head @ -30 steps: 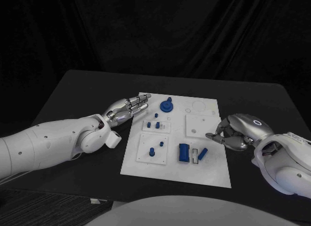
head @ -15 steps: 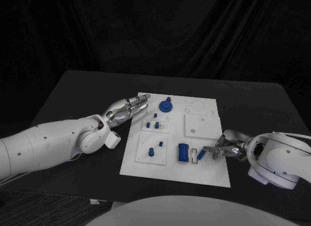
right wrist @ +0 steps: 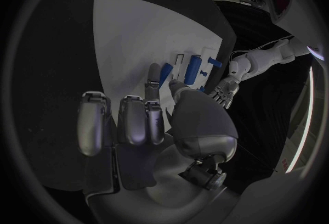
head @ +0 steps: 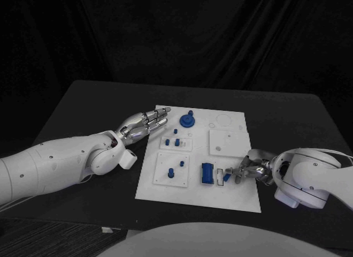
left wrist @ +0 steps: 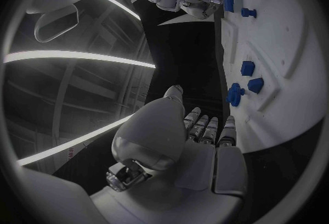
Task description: Assemble the parts on the task board
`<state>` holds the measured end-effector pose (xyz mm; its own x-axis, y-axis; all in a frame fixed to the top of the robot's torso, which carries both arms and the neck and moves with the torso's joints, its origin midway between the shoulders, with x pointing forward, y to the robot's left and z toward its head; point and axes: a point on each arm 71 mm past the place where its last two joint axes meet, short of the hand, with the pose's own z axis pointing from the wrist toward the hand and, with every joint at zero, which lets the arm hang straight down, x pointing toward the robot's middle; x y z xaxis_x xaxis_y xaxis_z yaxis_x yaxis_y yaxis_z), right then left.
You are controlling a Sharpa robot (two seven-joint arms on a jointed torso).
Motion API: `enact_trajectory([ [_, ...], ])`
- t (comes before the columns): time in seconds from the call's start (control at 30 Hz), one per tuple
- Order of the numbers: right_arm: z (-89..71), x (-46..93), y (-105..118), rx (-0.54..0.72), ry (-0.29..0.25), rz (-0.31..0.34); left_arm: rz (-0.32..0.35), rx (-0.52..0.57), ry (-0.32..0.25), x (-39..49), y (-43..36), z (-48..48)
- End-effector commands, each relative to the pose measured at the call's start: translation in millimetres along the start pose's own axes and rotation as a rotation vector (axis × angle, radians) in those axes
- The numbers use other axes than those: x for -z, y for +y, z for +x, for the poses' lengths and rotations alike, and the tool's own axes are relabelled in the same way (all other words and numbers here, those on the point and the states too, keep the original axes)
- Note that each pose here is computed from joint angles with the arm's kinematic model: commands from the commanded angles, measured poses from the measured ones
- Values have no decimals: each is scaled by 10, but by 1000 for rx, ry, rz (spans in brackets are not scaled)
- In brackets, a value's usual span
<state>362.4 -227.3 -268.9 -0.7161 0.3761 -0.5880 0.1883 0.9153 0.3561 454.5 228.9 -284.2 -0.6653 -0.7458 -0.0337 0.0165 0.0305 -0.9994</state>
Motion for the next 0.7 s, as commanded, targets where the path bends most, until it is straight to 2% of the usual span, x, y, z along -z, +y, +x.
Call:
enact_trajectory([
  [0.03, 23, -20, -13, 19, 45, 40, 12, 10, 12, -9, -8, 25],
  [0.2, 34, -62, 6, 40, 65, 53, 12, 13, 16, -10, -10, 34],
  [0.43, 35, -100, 48, 45, 58, 52, 11, 11, 12, 5, -11, 25],
  [0.53, 29, -103, 68, 59, 41, 45, 10, 11, 11, 7, -12, 25],
  [0.7, 4, -93, 121, 124, -23, 21, 10, 12, 13, 7, -12, 29],
])
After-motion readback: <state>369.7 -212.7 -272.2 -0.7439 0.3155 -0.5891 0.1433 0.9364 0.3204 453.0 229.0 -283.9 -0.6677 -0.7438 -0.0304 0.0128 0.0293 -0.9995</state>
